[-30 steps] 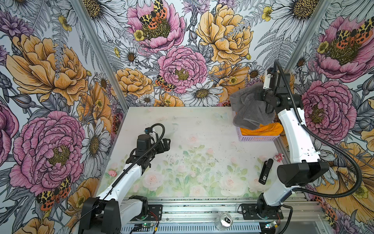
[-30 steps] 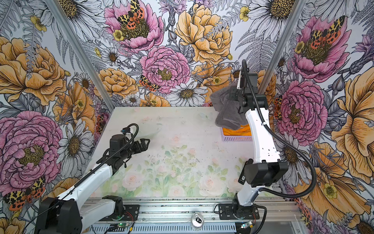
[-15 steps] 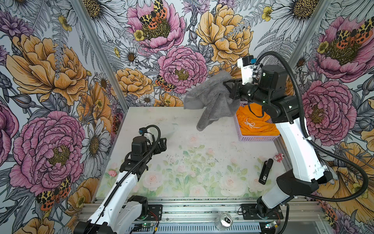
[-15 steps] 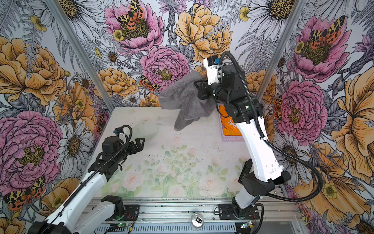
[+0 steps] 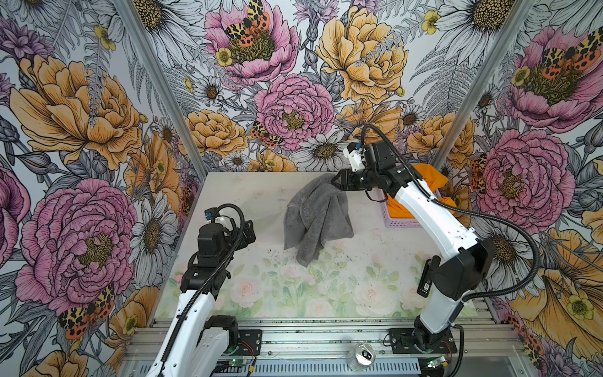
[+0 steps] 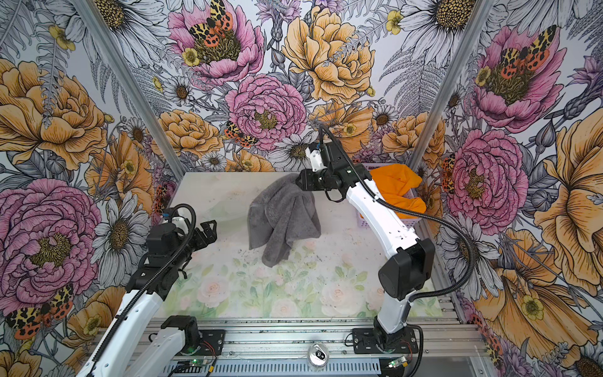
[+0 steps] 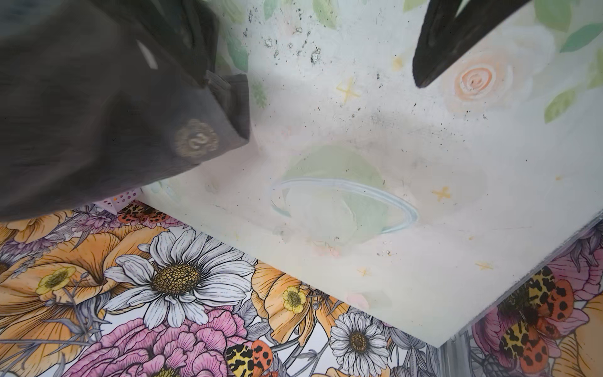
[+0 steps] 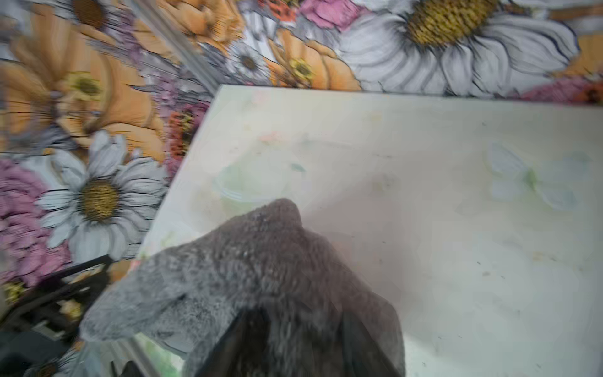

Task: Fold and stack the mixed laundry pile
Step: 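Lower the grey towel onto the table with the right gripper and release, then grasp the towel's near edge with the left gripper while the right grasps another corner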

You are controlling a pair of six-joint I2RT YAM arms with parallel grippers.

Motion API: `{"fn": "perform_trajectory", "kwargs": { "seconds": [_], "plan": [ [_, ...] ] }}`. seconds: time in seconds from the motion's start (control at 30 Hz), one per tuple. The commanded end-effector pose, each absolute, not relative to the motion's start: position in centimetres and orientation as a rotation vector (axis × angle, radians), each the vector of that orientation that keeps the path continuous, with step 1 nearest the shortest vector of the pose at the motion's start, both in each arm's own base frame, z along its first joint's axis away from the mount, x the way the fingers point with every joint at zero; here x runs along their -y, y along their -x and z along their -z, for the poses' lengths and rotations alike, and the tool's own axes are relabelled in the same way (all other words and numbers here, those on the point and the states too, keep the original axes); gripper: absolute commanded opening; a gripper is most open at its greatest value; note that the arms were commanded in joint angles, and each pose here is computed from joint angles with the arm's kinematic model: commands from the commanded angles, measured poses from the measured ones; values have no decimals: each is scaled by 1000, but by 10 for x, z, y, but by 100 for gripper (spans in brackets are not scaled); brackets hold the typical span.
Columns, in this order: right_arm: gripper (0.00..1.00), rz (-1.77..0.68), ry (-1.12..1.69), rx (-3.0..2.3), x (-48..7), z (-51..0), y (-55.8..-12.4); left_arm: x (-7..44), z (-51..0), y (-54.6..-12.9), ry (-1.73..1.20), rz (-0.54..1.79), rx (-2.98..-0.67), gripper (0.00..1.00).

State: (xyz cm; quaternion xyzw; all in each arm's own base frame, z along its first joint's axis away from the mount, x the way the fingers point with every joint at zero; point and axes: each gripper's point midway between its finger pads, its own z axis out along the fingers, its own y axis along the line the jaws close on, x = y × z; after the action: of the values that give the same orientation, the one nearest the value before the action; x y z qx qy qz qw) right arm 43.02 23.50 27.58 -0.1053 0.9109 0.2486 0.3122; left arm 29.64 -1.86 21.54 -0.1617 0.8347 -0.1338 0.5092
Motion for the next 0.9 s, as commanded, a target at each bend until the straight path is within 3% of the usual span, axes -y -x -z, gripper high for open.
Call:
{"fn": "perform_trajectory", "kwargs": {
  "seconds": [0.0,0.1,0.47,0.73,0.87],
  "plan": [
    [67,-402,173,-2429,-197,-253,-441,16,-209,-292,435,320,-2024,99],
    [72,-337,182,-2474,-199,-233,-422,23,-201,-288,431,331,-2046,99],
    [72,-540,333,-2696,-288,-131,-305,40,-163,-283,433,377,-2122,99],
    [73,-364,495,-2753,-325,-80,-273,52,-157,-284,392,396,-2151,99],
    [63,-241,517,-2759,-317,-60,-273,55,-155,-282,381,400,-2157,99]
  ]
}}
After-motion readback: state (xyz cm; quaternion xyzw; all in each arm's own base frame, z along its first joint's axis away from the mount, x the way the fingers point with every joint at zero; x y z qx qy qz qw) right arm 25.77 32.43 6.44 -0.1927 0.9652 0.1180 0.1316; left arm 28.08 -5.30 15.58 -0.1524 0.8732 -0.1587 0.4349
